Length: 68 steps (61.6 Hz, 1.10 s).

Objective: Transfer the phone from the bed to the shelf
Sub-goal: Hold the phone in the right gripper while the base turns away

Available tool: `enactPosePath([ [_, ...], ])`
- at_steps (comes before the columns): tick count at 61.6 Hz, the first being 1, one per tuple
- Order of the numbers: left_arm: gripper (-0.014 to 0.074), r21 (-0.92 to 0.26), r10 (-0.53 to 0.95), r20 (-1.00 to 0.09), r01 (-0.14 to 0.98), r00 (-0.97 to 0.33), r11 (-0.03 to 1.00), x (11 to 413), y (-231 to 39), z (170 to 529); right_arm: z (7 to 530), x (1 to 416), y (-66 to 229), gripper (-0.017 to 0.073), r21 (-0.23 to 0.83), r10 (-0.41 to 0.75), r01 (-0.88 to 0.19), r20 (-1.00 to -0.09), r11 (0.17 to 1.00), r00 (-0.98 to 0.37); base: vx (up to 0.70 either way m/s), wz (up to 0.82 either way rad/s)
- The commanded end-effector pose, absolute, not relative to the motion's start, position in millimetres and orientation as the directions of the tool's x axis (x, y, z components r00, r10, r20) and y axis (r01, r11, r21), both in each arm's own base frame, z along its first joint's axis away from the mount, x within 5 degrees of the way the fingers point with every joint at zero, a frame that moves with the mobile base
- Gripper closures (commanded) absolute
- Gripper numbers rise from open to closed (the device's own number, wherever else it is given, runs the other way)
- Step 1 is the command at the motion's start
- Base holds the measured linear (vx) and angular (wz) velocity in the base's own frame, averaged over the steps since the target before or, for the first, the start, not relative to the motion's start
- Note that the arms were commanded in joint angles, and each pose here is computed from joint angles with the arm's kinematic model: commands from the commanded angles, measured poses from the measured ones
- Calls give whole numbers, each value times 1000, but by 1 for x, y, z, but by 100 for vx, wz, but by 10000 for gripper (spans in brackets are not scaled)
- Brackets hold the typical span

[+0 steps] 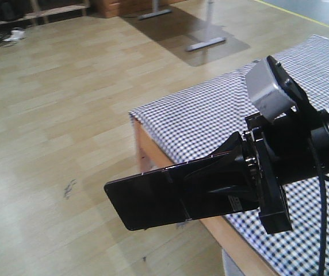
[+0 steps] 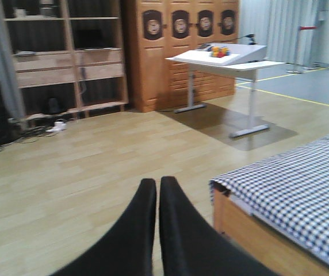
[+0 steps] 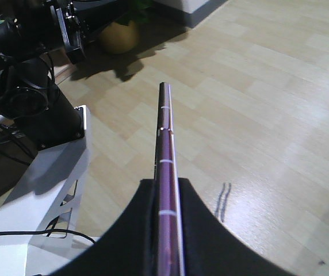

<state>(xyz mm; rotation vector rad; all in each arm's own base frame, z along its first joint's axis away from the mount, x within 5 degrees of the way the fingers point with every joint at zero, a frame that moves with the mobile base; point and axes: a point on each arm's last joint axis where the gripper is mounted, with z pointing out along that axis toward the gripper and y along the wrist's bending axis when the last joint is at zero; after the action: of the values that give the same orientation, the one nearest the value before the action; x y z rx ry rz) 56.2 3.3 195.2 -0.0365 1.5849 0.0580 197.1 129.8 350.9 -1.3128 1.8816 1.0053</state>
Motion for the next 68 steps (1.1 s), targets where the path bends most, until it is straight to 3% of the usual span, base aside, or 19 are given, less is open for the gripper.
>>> enactPosePath([
  [1,592,-4,0,-996,-55,90,998,54,3,211,370,186,132,561,252,-411,-957,-865,142,-289,-14,54],
  [68,592,-4,0,-996,-55,90,998,54,3,211,370,186,132,561,252,-411,-957,-865,142,-289,-13,49],
])
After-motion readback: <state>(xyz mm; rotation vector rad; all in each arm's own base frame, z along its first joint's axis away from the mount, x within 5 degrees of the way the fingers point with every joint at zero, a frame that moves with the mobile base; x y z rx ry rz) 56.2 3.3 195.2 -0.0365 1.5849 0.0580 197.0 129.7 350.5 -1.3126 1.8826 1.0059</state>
